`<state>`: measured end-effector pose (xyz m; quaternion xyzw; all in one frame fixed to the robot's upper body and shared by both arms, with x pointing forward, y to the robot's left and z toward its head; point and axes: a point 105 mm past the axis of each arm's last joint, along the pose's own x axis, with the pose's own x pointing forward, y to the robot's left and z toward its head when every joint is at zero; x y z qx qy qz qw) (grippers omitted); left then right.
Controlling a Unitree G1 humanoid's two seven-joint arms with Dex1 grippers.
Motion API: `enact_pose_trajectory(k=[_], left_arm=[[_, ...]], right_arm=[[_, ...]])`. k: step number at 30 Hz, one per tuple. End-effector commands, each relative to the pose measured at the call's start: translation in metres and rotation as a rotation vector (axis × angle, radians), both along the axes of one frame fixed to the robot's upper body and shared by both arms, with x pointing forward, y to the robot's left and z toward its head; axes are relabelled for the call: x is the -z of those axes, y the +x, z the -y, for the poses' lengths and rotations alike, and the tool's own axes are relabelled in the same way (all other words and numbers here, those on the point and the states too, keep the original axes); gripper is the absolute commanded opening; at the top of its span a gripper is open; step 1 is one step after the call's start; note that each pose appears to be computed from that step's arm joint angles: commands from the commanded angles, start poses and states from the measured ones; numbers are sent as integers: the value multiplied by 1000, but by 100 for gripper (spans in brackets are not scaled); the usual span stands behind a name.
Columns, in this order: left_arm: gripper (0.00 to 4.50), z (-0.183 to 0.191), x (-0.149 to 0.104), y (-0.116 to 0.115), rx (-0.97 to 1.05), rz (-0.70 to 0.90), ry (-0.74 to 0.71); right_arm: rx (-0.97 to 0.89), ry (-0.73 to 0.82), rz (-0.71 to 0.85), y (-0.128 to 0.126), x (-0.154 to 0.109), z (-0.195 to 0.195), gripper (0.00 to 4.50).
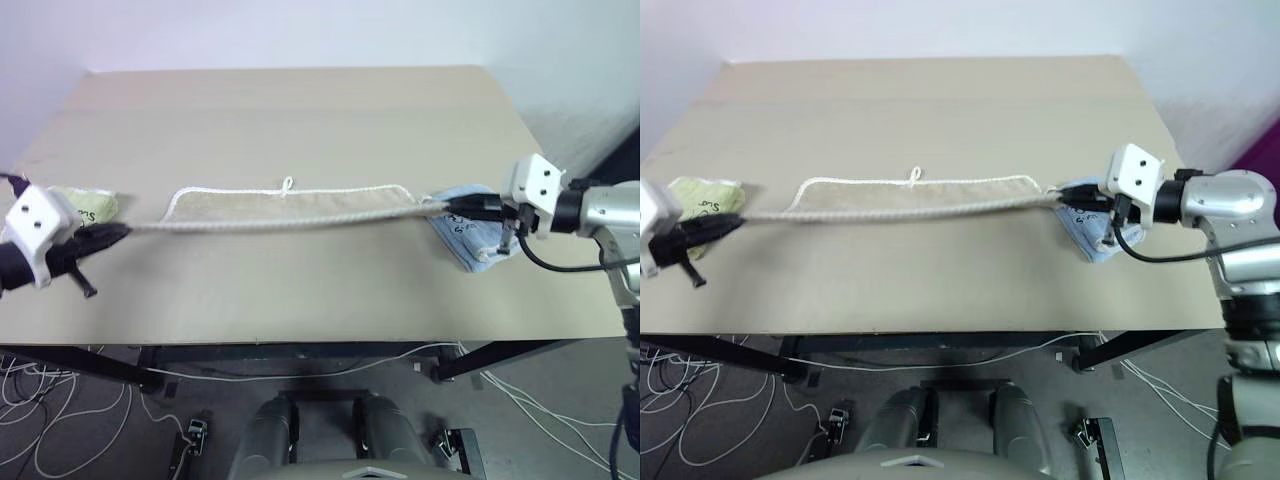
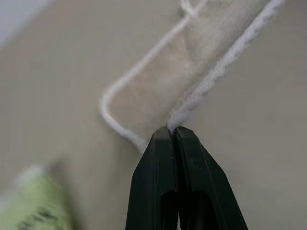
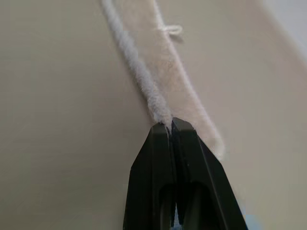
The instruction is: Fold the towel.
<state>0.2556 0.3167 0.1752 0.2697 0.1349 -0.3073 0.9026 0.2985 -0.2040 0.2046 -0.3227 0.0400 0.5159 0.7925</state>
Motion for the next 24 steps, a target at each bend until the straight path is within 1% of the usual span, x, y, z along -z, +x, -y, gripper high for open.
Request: enact_pose_trajectory(k=[1,3,5,8,10,11,13,17,21,24], left_arm=[[0,-3,-9,-14,-5,7,-11],[0,-5,4,-30,-3,-65,-42],[0,-6,11,-41,-4,-109,-69],[0,-3,12,-48,2,-127,-98],[0,-2,13,-48,3,-132,-100],[0,-1,14,-46,4,-133,-99],[0,1,16,-37,2,-126,-90],[0,1,13,-7,-29,-71,-68],[0,0,8,27,-55,-3,-42],[0,-5,7,52,-93,35,-5]], right_arm=[[-44,21,-26,-22,-13,-7,5],[-72,8,-127,-41,-2,-6,5],[-105,3,-208,-57,5,-8,5],[-127,6,-257,-67,10,-12,5],[-135,8,-261,-69,12,-14,5],[-127,7,-246,-65,13,-15,5],[-96,10,-206,-52,15,-15,5],[-42,-1,-161,-29,19,-11,5],[7,-24,-130,-4,26,-6,5],[64,-20,-81,21,25,-3,5]])
